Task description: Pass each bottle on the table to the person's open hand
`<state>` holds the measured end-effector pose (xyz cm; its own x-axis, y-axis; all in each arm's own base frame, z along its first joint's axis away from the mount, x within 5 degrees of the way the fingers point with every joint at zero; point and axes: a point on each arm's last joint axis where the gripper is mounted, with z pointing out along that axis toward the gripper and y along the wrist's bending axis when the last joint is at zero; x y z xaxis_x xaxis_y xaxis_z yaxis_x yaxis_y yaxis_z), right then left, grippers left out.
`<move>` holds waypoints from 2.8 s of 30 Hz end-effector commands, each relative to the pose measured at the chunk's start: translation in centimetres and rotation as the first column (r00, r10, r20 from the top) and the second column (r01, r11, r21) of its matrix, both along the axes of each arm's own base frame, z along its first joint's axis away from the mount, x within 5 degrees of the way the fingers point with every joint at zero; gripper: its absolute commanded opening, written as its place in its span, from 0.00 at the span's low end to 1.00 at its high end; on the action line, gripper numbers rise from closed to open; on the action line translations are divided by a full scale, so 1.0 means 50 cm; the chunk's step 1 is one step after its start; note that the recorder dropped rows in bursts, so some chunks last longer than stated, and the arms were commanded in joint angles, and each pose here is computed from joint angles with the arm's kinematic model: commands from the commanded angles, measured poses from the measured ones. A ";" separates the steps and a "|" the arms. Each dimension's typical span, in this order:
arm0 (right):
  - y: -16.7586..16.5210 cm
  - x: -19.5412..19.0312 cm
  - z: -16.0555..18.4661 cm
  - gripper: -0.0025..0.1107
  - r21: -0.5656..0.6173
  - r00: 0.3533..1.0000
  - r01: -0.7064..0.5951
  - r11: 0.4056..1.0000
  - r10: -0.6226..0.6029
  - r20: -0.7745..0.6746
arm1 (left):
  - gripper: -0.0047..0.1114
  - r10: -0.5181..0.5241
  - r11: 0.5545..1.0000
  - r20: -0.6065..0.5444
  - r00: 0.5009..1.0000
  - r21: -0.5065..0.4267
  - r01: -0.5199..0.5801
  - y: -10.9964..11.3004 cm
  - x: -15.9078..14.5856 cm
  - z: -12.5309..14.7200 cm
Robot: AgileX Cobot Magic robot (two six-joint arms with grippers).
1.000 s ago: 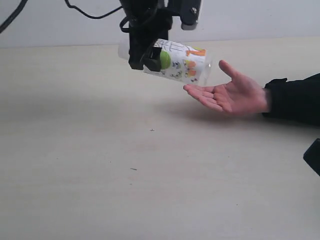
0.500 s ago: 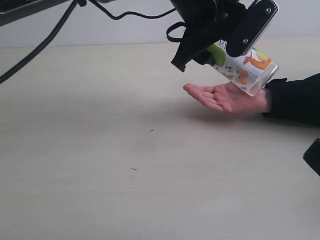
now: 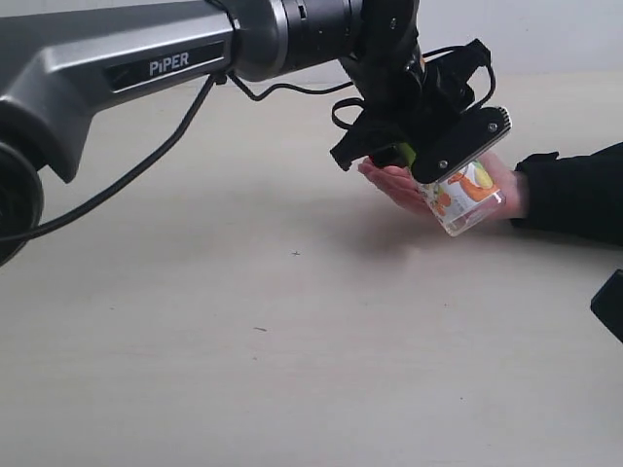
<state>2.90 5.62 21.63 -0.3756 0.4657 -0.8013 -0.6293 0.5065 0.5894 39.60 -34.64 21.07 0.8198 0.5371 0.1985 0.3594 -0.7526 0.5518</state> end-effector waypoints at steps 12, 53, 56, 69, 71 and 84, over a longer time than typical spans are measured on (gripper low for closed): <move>0.000 -0.001 -0.003 0.02 0.005 1.000 0.000 1.000 0.000 -0.001 | 0.04 -0.036 0.999 0.007 0.999 -0.030 0.037 -0.013 0.004 -0.022; -0.001 0.000 -0.003 0.02 0.005 1.000 0.004 1.000 -0.004 -0.002 | 0.72 0.052 0.992 -0.041 0.998 -0.115 -0.057 -0.012 -0.001 0.005; -0.001 0.000 -0.003 0.02 0.005 1.000 0.004 1.000 -0.004 -0.002 | 0.71 0.050 0.992 -0.045 0.998 -0.111 -0.055 -0.005 -0.008 0.030; -0.001 0.000 -0.003 0.02 0.005 1.000 0.004 1.000 -0.004 -0.002 | 0.71 0.457 0.809 -0.374 0.807 -0.203 -0.551 0.050 -0.069 0.176; -0.001 0.000 -0.003 0.02 0.005 1.000 0.004 1.000 -0.004 -0.002 | 0.71 0.521 0.759 -0.428 0.739 -0.164 -0.630 0.063 -0.082 0.190; -0.001 0.000 -0.003 0.02 0.005 1.000 0.004 1.000 -0.004 -0.002 | 0.61 0.737 0.296 -0.640 0.218 0.015 -0.955 0.122 -0.073 0.189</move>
<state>2.90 5.62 21.63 -0.3756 0.4657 -0.8013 -0.6293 0.5065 0.5894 35.69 -29.23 30.32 -0.1836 0.9257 -0.3308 0.9326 0.2703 0.2390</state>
